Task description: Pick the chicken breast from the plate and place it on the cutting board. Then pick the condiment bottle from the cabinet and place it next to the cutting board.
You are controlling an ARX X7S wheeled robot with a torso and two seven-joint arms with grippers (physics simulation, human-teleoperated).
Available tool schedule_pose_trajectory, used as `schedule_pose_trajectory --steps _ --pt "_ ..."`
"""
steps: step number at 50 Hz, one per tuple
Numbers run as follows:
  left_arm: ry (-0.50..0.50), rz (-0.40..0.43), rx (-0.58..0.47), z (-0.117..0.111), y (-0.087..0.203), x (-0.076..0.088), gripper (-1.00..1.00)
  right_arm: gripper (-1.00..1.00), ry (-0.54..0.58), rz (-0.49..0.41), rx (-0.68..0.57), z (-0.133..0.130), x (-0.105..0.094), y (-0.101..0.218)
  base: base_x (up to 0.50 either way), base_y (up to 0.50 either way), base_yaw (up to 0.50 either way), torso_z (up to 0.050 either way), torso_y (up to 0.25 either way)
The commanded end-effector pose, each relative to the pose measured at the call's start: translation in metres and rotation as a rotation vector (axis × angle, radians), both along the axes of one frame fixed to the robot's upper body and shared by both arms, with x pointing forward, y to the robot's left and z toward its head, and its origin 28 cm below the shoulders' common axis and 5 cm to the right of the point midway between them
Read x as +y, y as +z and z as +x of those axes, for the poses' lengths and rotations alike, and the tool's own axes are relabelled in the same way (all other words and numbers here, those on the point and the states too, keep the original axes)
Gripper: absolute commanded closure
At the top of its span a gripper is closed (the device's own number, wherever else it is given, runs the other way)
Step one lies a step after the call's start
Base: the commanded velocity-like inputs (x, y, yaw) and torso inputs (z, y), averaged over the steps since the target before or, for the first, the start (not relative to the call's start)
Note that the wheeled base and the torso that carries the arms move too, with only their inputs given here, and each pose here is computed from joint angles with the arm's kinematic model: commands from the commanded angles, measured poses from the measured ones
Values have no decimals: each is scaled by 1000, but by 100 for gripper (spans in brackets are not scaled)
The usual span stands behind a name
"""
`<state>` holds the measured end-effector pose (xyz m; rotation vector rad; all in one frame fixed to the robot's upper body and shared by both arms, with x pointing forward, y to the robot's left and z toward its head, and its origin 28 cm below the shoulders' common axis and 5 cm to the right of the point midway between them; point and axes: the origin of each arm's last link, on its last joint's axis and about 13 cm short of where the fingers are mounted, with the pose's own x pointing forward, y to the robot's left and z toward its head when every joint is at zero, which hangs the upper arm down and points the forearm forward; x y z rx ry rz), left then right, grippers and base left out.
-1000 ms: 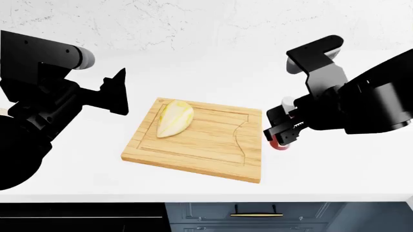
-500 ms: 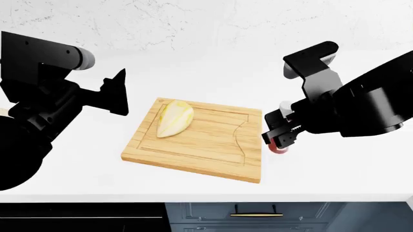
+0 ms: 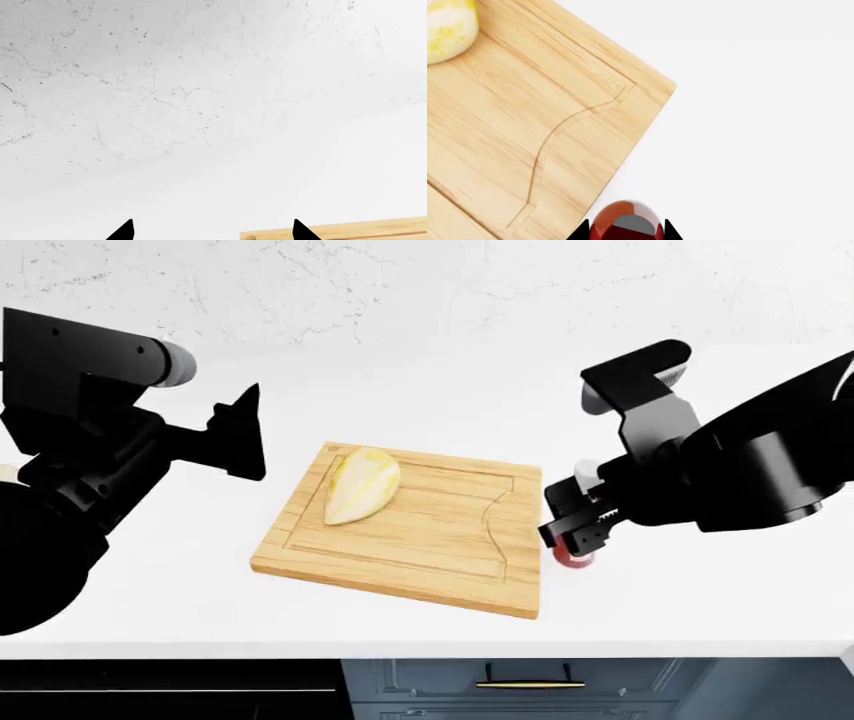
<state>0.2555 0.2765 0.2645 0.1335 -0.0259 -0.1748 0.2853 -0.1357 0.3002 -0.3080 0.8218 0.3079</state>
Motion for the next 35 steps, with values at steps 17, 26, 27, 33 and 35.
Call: schedule_pose_trajectory --steps 17,26,27,33,35 --pt "4 -5 -1 -1 0 1 -100 100 3 -11 3 -3 -3 0 0 0 0 1 0" --pt "5 -5 -3 0 0 1 -100 -100 3 -12 2 -4 -3 1 0 0 0 0 0" --pt "5 -5 -3 0 0 1 -100 -100 3 -12 2 -4 -3 1 0 0 0 0 0" --pt "4 -6 -3 0 0 1 -100 -100 5 -12 7 -3 -2 0 0 0 0 0 0" --pt "4 -6 -2 0 0 0 -100 -100 5 -12 7 -3 -2 0 0 0 0 0 0"
